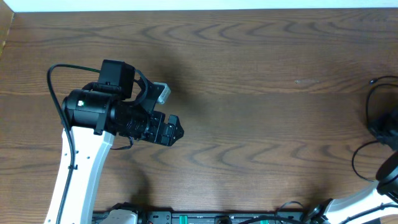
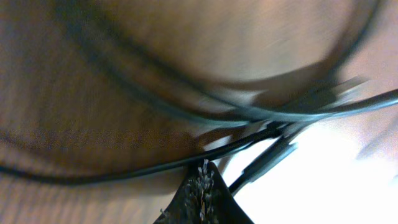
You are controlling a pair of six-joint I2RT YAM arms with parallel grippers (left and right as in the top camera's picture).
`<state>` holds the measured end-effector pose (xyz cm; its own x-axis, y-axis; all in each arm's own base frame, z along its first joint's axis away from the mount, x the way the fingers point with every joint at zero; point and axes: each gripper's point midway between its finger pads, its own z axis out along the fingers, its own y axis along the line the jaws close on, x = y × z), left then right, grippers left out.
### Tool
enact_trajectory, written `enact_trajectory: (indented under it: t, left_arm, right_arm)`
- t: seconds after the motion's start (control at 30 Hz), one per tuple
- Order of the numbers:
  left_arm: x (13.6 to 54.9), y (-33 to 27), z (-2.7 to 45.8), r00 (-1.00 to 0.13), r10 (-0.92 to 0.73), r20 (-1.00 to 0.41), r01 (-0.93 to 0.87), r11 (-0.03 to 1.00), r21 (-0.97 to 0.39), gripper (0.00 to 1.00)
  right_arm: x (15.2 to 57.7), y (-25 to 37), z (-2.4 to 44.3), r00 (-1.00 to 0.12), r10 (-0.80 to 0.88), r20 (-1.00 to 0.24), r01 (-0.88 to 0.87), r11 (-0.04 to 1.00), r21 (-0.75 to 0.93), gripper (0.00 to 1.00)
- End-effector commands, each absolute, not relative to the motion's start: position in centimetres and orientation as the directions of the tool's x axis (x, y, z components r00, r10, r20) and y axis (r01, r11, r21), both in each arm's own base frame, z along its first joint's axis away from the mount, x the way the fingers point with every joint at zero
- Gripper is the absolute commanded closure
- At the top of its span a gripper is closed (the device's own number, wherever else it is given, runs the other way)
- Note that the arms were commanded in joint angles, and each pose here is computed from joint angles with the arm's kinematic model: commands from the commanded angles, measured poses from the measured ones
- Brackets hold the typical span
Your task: Untangle cables
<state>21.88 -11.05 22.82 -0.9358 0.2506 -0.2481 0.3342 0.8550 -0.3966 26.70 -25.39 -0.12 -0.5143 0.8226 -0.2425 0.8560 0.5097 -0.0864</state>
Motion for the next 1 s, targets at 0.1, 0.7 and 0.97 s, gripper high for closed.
enact_trajectory:
  t: [0.1,0.7,0.97]
  left_arm:
    - [21.7,-11.4,23.2,-0.939,0.237,-0.247,0.324,0.851,-0.414,0.02]
    - [21.7,-11.3,23.1,-0.938,0.241,-0.249,0.327,0.851,-0.410,0.02]
    - [21.9,-11.3,23.2,-0.937,0.240,-0.255,0.330,0.851,-0.409,0.02]
  right_arm:
    - [24.8,-28.8,-0.8,-0.374,0.891,-0.259,0.921,0.388,0.007,0.99]
    - [31.5,-32.4,4.7,-0.253,0.895,-0.368,0.742,0.423,0.519,0.98]
    - [35.8,-28.3,8.6,-0.321,0.902,-0.287,0.512,0.420,0.749,0.26]
